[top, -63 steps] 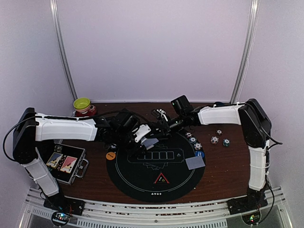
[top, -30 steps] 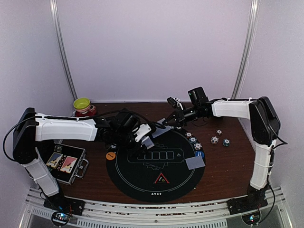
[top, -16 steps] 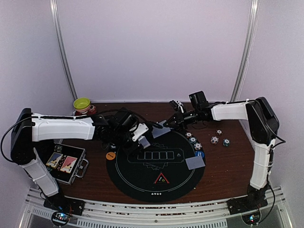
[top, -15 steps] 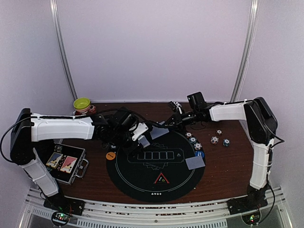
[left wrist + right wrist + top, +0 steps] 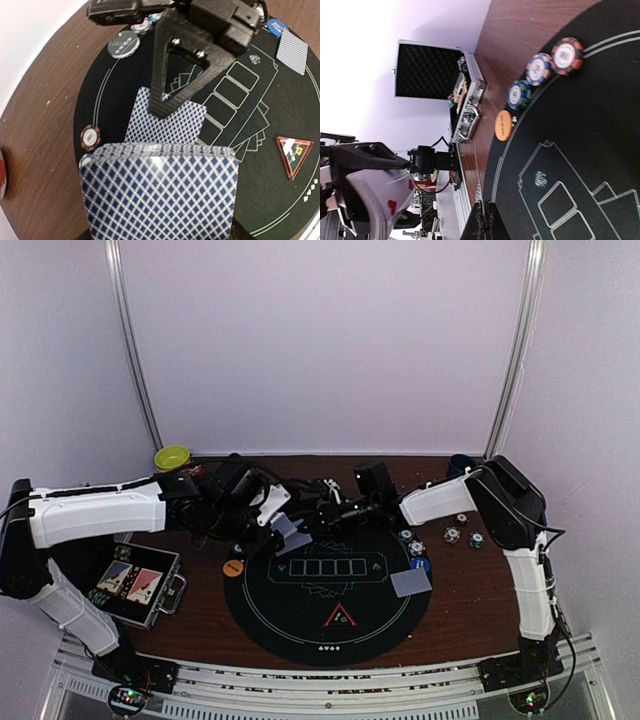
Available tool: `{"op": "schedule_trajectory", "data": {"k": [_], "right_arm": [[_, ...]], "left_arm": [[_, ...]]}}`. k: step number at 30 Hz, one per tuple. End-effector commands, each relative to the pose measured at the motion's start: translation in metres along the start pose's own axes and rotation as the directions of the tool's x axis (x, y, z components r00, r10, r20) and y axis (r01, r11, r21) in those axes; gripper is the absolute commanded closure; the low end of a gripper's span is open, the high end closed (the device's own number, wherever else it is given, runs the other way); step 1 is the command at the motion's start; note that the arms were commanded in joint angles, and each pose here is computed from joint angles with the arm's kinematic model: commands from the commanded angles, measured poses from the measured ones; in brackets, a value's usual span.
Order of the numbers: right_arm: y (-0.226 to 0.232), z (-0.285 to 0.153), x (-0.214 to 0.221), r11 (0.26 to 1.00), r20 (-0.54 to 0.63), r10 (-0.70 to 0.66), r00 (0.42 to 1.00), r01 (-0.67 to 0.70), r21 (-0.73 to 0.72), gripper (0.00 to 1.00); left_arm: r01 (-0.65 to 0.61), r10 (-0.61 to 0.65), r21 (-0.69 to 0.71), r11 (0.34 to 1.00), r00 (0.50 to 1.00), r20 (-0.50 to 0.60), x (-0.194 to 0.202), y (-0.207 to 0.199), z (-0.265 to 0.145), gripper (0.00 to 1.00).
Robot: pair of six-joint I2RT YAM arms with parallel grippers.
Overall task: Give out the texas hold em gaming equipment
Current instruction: Distribute the poker card in the big blind area.
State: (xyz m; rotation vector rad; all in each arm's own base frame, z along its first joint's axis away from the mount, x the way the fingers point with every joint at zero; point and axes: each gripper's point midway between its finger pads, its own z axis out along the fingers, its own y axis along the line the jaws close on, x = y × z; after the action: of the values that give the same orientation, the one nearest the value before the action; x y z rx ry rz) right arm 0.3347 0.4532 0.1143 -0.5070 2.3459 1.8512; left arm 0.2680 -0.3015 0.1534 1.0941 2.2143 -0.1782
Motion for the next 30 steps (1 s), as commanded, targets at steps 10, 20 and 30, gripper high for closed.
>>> {"op": "schedule_trajectory", "data": {"k": [10, 20, 30], "right_arm": [[0.010, 0.080, 0.039, 0.994, -0.093, 0.032, 0.995, -0.041, -0.099, 1.00], [0.004, 0.117, 0.077, 0.993, -0.173, 0.054, 0.983, -0.071, -0.098, 1.00], [-0.032, 0.137, 0.083, 0.995, -0.192, 0.000, 0.981, 0.019, 0.095, 1.00]], "left_arm": [[0.130, -0.129, -0.116, 0.985, 0.992, 0.013, 0.041, 0.049, -0.030, 0.43], [0.154, -0.156, -0.130, 0.979, 0.988, -0.007, 0.059, 0.063, -0.017, 0.43], [0.171, -0.166, -0.136, 0.976, 0.985, 0.044, 0.057, 0.067, -0.028, 0.43]]}}
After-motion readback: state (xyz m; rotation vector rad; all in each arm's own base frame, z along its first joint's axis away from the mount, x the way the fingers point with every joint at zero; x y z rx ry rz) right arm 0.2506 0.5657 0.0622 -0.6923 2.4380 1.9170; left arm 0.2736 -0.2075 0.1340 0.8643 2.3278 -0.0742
